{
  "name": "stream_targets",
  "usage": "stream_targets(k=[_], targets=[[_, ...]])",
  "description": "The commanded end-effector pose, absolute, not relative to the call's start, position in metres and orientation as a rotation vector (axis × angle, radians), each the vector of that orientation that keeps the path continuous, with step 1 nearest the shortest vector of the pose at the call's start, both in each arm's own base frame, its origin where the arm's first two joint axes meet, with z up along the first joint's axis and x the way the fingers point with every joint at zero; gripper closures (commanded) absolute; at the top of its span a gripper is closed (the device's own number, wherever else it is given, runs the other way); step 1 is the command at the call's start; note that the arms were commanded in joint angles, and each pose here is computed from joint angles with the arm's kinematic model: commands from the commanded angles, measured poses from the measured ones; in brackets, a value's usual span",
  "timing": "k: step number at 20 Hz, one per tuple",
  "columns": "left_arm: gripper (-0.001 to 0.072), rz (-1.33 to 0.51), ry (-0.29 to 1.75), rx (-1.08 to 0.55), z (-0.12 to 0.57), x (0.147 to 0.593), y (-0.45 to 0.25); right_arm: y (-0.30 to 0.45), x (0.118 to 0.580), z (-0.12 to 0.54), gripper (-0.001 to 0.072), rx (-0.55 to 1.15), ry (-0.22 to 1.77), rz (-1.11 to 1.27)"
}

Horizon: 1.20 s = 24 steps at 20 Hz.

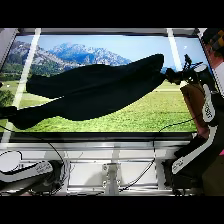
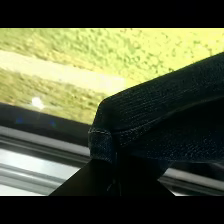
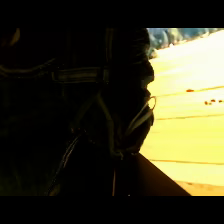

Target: Fold the clothes and pants, and hang the long-sleeved shirts on hangers.

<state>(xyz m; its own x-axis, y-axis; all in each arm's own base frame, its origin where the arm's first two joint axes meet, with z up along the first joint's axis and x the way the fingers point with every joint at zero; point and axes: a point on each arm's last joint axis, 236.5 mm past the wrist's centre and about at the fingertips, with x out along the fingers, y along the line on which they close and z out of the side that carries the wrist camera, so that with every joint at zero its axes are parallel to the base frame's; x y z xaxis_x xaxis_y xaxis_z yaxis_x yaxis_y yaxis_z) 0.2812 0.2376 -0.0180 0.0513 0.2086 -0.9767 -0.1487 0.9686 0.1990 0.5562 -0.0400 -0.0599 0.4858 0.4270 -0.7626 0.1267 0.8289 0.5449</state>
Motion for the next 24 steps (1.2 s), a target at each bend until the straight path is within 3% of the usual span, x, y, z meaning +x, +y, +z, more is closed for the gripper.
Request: stream_targets(k=[1,4,6,12,17,24], targets=[[0.0675,0.323,1.364,0.113,0.009,0.311,0.259,-0.073,0.537,-0.031,0.0679,0.394,1.105,0.108],[0.0676,0.353,1.212,0.221,0.053,0.346,0.281,-0.112,0.493,-0.011,0.0679,0.171,1.223,-0.005],[0.0676,0.346,1.183,0.269,0.064,0.353,0.286,-0.129,0.464,0.001,0.0680,0.118,1.247,-0.081],[0.0676,0.285,1.277,0.207,0.018,0.355,0.281,-0.098,0.365,-0.010,0.0680,0.189,1.246,-0.128],[0.0676,0.199,1.544,0.121,-0.038,0.315,0.266,-0.067,0.295,-0.031,0.0679,0.300,1.282,-0.164],[0.0675,0.166,1.636,0.084,-0.068,0.305,0.263,-0.054,0.262,-0.045,0.0678,0.331,1.349,-0.161]])
